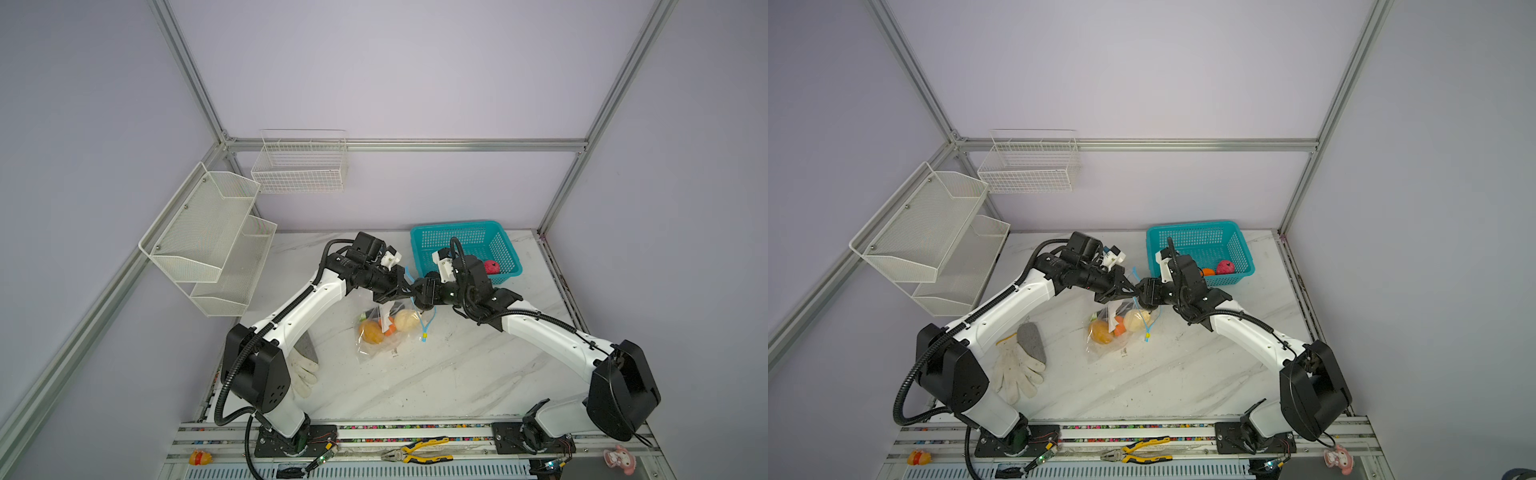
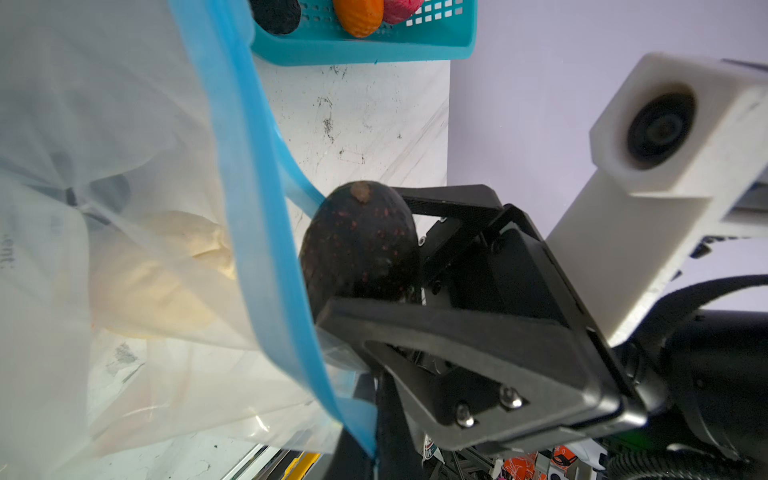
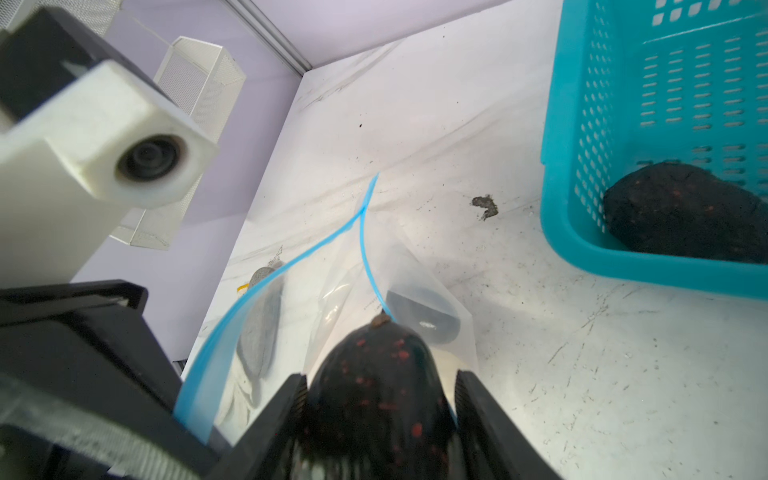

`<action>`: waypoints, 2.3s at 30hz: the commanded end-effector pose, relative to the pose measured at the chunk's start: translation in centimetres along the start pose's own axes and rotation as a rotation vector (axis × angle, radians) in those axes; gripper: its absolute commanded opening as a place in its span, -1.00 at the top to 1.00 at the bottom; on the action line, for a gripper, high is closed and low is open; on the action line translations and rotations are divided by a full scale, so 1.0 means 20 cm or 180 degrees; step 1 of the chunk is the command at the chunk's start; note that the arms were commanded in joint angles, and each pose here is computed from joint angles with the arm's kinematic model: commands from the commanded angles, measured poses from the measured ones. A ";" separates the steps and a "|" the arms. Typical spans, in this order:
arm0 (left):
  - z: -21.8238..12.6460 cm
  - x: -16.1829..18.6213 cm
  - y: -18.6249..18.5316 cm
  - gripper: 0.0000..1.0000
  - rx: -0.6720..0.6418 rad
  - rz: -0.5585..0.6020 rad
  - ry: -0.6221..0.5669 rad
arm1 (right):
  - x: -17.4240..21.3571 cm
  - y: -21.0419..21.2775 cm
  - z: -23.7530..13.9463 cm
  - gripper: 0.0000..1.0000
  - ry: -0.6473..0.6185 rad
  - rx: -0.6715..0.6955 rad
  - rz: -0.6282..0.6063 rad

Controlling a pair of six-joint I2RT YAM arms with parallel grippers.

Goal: Place the food in the zip-top bag and seal the zipper

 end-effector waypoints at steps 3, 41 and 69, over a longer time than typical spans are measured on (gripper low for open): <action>-0.11 0.00 -0.17 1.00 0.0281 0.0251 -0.0126 | 0.00 0.06 -0.01 -0.25 0.0127 -0.0185 0.0067; -0.10 0.01 -0.13 1.00 0.0257 0.0207 -0.0134 | 0.27 -0.17 0.03 0.26 0.0534 0.0433 -0.0115; -0.46 0.00 -0.24 1.00 0.0285 0.0344 -0.0495 | -0.27 0.24 -0.07 1.00 -0.0112 -0.0311 -0.0195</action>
Point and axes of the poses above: each gripper's point midway between its finger pads, its own z axis out along the fingers, its own y axis along the line the jaws close on, x = y × z, the point moved 2 cm from there along -z, back along the fingers, and after that the axes turned 14 degrees about -z, right-handed, at the moved point
